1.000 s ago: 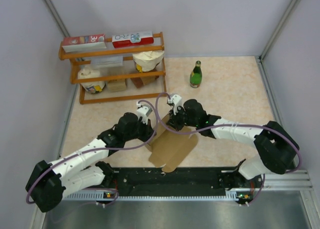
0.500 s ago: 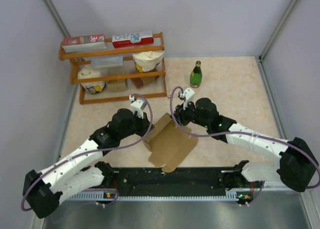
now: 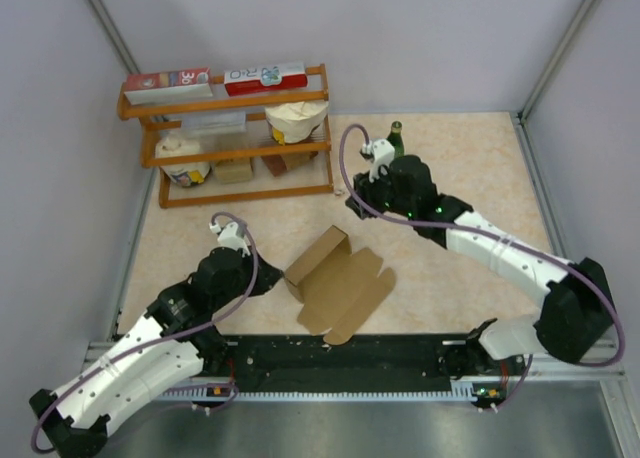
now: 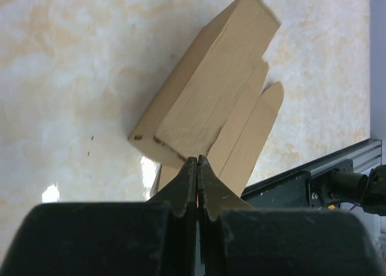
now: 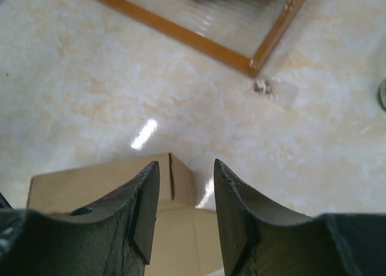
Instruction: Fold the paper box
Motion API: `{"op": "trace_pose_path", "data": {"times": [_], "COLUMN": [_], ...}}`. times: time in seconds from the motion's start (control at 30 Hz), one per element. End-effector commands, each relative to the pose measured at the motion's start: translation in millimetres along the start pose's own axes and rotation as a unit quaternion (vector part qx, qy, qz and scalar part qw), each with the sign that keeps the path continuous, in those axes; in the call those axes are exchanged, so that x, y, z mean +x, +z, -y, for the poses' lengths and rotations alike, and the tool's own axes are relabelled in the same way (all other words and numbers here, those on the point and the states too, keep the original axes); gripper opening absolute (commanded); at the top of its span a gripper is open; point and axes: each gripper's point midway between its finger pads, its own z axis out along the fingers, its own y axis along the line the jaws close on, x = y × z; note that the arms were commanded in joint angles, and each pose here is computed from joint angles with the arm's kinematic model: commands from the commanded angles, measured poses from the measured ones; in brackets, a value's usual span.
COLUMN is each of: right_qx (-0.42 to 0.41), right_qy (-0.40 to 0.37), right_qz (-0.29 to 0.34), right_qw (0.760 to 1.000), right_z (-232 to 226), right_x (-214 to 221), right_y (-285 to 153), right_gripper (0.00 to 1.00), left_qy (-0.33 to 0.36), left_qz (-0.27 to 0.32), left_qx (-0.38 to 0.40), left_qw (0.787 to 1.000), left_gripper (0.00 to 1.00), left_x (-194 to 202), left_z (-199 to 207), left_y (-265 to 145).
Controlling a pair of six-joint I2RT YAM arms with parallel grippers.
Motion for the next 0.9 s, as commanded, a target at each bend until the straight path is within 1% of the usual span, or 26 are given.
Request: {"op": "trace_pose_path", "data": {"times": [0.0, 0.1, 0.17, 0.27, 0.37, 0.43, 0.57, 0.87], "right_qx": [-0.059, -0.091, -0.118, -0.164, -0.180, -0.178, -0.162, -0.096], "right_qy": [-0.016, -0.025, -0.041, -0.072, -0.116, -0.133, -0.137, -0.141], "right_qz": [-0.016, -0.036, -0.049, -0.078, -0.115, -0.134, -0.161, -0.196], "right_qw": [0.998, 0.995, 0.991, 0.981, 0.970, 0.966, 0.964, 0.966], "right_z": [-22, -32, -40, -60, -72, -76, -69, -40], "right_x": [-30, -29, -23, -8, 18, 30, 50, 69], "right_y": [24, 44, 56, 72, 90, 96, 105, 94], "right_gripper": [0.38, 0.33, 0.31, 0.30, 0.30, 0.30, 0.29, 0.26], "left_qy": [-0.061, -0.067, -0.067, -0.065, -0.062, -0.055, -0.040, -0.004], "left_qz": [-0.045, -0.059, -0.070, -0.088, -0.097, -0.099, -0.094, -0.071], "left_qx": [-0.058, -0.066, -0.070, -0.063, -0.055, -0.061, -0.074, -0.110], "left_qw": [0.995, 0.994, 0.993, 0.992, 0.992, 0.992, 0.992, 0.991], "left_gripper": [0.00, 0.00, 0.00, 0.00, 0.00, 0.00, 0.00, 0.00], "left_x": [34, 49, 57, 69, 76, 77, 74, 60], "left_z": [-28, -36, -39, -37, -33, -33, -33, -38], "left_y": [-7, -8, -4, 7, 20, 26, 36, 53]}}
